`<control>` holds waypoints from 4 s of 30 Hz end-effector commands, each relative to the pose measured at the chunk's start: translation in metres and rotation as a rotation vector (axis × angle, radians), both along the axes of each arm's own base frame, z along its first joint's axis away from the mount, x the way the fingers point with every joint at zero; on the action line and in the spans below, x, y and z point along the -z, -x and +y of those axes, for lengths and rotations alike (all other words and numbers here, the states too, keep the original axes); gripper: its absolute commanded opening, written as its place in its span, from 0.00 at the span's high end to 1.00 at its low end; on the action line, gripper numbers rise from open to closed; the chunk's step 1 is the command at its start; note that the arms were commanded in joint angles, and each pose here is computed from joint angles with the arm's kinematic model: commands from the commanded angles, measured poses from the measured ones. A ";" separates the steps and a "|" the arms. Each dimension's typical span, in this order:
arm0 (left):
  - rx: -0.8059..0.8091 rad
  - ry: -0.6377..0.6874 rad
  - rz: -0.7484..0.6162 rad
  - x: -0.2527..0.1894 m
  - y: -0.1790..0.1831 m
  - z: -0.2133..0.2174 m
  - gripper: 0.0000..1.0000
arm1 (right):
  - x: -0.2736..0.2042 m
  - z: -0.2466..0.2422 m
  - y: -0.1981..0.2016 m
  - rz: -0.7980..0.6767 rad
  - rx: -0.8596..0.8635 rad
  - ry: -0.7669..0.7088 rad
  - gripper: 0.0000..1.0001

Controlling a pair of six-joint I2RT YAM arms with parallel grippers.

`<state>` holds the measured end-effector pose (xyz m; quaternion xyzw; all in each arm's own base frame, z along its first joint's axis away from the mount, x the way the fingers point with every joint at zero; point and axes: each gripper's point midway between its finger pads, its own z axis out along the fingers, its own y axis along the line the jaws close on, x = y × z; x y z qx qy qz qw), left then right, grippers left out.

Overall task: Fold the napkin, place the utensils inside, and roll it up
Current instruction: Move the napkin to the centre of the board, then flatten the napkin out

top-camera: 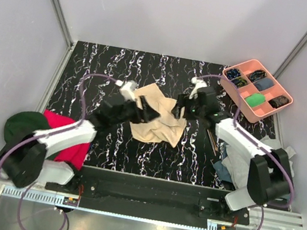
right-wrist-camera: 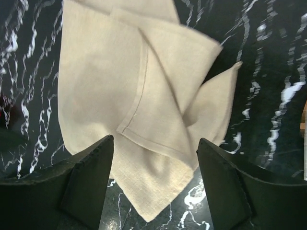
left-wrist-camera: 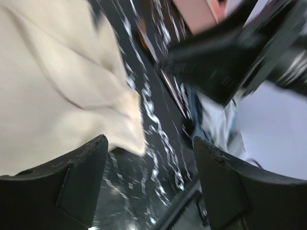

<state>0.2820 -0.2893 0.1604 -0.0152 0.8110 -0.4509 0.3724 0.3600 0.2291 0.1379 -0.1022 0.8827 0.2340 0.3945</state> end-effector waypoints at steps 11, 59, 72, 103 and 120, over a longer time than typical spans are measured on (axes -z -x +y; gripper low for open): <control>-0.029 -0.262 -0.033 0.022 -0.038 0.040 0.33 | 0.038 0.008 0.011 0.055 0.104 0.182 0.23; -0.025 0.058 -0.093 -0.022 -0.129 -0.013 1.00 | 0.060 -0.012 0.039 0.139 0.191 0.136 0.26; -0.047 0.002 0.000 0.020 -0.101 0.058 0.93 | 0.055 0.003 0.039 0.146 0.134 0.094 0.24; 0.136 -0.287 -0.057 0.094 -0.104 -0.047 0.27 | 0.029 -0.037 0.049 0.116 0.221 0.001 0.18; 0.285 -0.033 -0.054 0.075 -0.087 -0.080 1.00 | 0.040 -0.036 0.054 0.157 0.212 0.010 0.18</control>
